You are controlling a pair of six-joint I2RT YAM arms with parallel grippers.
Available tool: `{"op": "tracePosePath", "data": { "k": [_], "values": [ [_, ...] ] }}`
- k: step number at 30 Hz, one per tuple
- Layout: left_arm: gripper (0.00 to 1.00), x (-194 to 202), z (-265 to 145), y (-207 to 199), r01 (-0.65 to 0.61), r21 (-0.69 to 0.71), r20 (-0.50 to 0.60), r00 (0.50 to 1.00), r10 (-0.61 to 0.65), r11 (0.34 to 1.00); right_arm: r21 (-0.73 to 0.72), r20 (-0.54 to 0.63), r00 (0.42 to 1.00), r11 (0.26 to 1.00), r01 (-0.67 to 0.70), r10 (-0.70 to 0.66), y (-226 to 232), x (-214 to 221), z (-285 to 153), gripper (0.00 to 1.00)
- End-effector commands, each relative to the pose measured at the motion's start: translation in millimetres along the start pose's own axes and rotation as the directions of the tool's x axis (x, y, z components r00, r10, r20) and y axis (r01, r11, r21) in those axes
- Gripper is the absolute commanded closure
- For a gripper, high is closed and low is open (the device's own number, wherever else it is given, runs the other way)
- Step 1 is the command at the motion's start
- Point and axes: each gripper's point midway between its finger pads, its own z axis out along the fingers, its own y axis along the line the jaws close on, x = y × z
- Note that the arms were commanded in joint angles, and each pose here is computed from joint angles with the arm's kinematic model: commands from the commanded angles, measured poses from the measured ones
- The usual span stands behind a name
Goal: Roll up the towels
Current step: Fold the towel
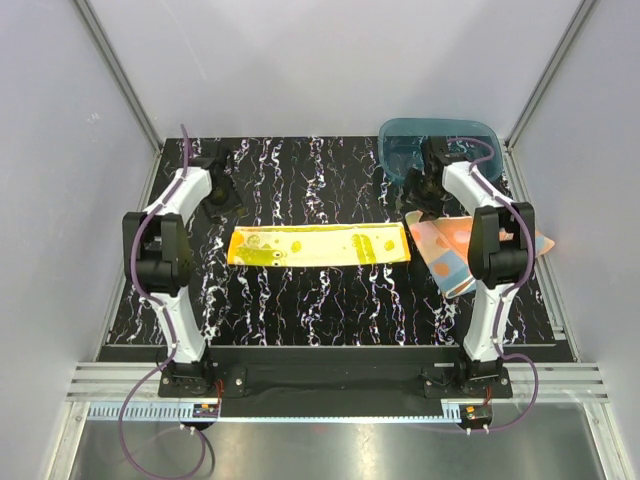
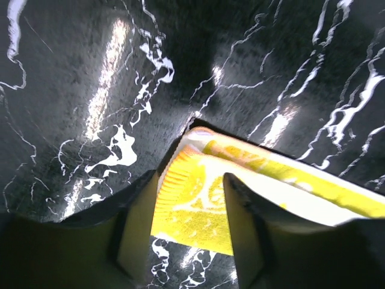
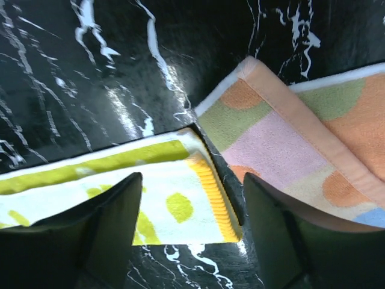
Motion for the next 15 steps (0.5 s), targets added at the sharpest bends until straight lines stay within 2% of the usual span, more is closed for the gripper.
{"op": "tracePosePath", "data": {
  "k": [1, 3, 4, 6, 7, 9, 10, 11, 14, 15],
  "values": [
    [0.44, -29.6, -46.3, 2.5, 0.0, 0.008, 0.125, 0.992, -0.001, 1.0, -0.036, 0.087, 0.996, 0.999, 0.018, -0.015, 9.7, -19.3, -44.6, 0.21],
    [0.42, -27.0, -62.9, 9.7, -0.001, 0.002, 0.153, 0.988, 0.0, 1.0, -0.088, 0.121, 0.993, 0.996, 0.03, -0.019, 17.7, -18.8, -65.4, 0.2],
    [0.42, -26.2, -67.5, 13.3, 0.003, -0.008, 0.168, 0.986, -0.001, 1.0, -0.097, 0.102, 0.995, 0.995, 0.03, -0.02, 15.7, -7.9, -65.1, 0.2],
    [0.43, -21.8, -83.7, 14.3, 0.004, 0.025, 0.204, 0.979, -0.009, 1.0, -0.194, 0.124, 0.991, 0.979, 0.066, -0.042, 33.2, 1.9, -83.6, 0.21],
    [0.44, -5.4, -77.6, 16.4, -0.001, 0.033, 0.172, 0.985, -0.005, 0.999, -0.22, 0.091, 0.994, 0.972, 0.078, -0.06, 34.9, 20.2, -79.0, 0.24],
    [0.46, 5.7, -85.6, 7.6, -0.021, 0.092, 0.194, 0.981, 0.003, 0.996, -0.363, 0.095, 0.987, 0.918, 0.157, -0.131, 68.5, 44.4, -94.7, 0.33],
    [0.47, 26.8, -73.9, 9.9, -0.024, 0.098, 0.147, 0.989, 0.009, 0.995, -0.39, 0.07, 0.985, 0.905, 0.17, -0.155, 74.0, 60.2, -91.3, 0.39],
    [0.48, 30.7, -75.7, 3.4, -0.031, 0.129, 0.161, 0.987, 0.01, 0.991, -0.425, 0.05, 0.982, 0.886, 0.184, -0.18, 85.0, 73.0, -93.0, 0.55],
    [0.53, 55.9, -52.9, -1.3, -0.023, 0.179, 0.108, 0.994, 0.004, 0.984, -0.511, -0.019, 0.962, 0.83, 0.226, -0.274, 123.8, 115.4, -86.0, 0.83],
    [0.55, 59.6, -47.8, -2.1, -0.02, 0.186, 0.098, 0.995, 0.001, 0.982, -0.537, -0.026, 0.957, 0.811, 0.231, -0.29, 133.9, 121.7, -84.4, 0.97]
  ]
}}
